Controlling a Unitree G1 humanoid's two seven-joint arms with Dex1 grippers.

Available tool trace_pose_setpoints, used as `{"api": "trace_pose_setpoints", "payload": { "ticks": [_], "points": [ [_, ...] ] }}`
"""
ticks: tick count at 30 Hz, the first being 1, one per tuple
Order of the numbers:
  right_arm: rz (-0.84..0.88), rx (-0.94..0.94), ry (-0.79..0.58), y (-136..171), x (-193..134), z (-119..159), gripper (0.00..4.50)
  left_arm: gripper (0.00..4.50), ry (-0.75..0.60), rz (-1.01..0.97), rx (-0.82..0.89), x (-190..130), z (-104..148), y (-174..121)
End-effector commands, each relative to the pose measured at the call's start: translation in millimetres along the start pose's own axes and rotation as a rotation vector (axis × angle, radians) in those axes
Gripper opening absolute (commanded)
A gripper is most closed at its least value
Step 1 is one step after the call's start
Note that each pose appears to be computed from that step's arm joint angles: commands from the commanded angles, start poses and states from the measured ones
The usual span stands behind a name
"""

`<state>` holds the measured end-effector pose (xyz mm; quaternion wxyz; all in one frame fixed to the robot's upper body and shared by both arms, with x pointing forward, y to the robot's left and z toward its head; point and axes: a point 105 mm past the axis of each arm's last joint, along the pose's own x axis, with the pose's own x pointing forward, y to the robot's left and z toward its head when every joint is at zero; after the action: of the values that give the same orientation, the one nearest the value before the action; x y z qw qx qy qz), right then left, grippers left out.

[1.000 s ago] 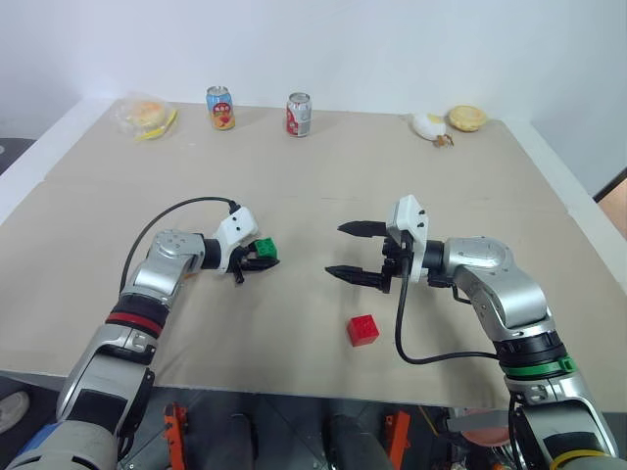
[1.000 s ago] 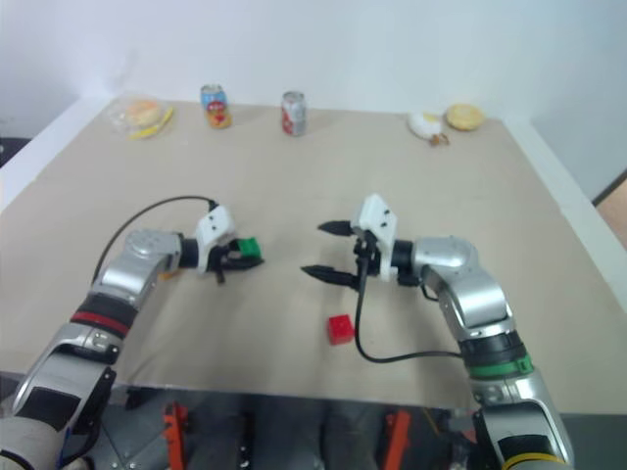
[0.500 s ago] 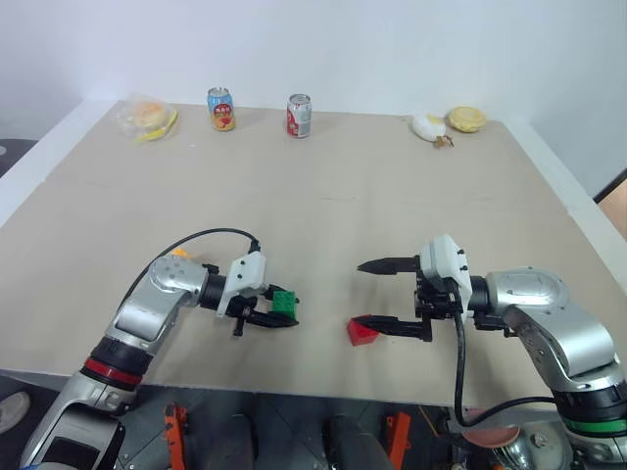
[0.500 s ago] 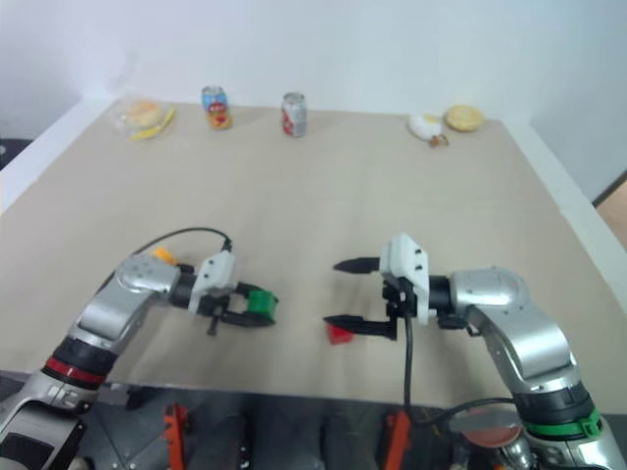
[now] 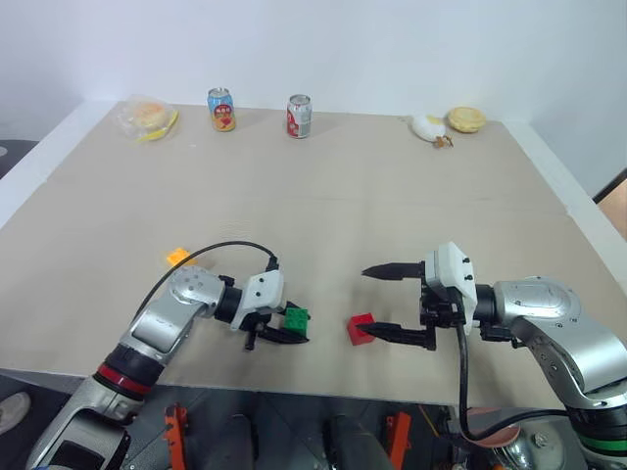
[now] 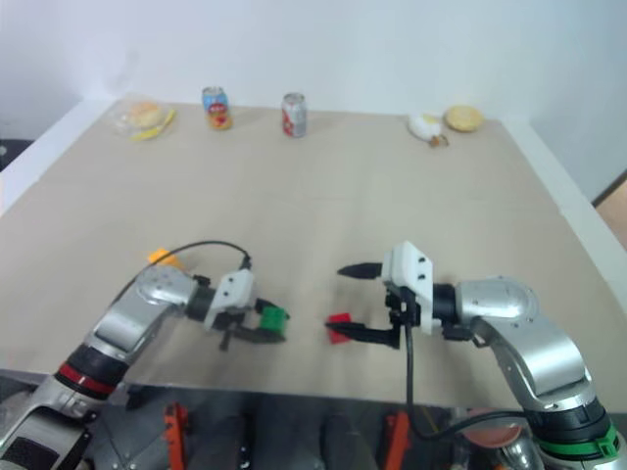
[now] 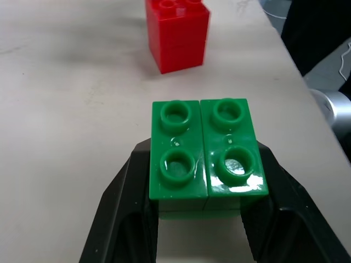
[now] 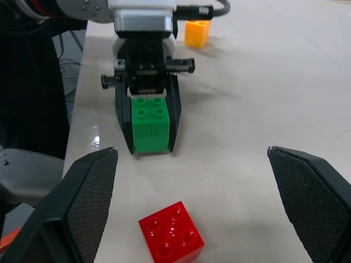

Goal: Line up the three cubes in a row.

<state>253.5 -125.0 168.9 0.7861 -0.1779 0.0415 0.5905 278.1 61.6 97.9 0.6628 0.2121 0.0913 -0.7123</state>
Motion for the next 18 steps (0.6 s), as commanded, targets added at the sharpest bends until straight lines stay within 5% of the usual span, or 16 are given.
{"api": "trace_pose_setpoints", "payload": {
  "ticks": [1,14,18],
  "points": [
    [-0.011,-0.043,-0.025,0.6,-4.0,12.2,4.5,1.36,0.0,0.001,0.044,2.7,7.6,5.6],
    [-0.029,-0.036,-0.031,0.3,-3.9,12.0,4.5,1.36,0.002,-0.037,0.052,8.3,5.6,3.6],
    [-0.032,-0.037,-0.034,-1.2,-4.0,12.5,4.5,3.1,0.001,-0.043,0.058,8.5,5.8,3.1]
  ]
}}
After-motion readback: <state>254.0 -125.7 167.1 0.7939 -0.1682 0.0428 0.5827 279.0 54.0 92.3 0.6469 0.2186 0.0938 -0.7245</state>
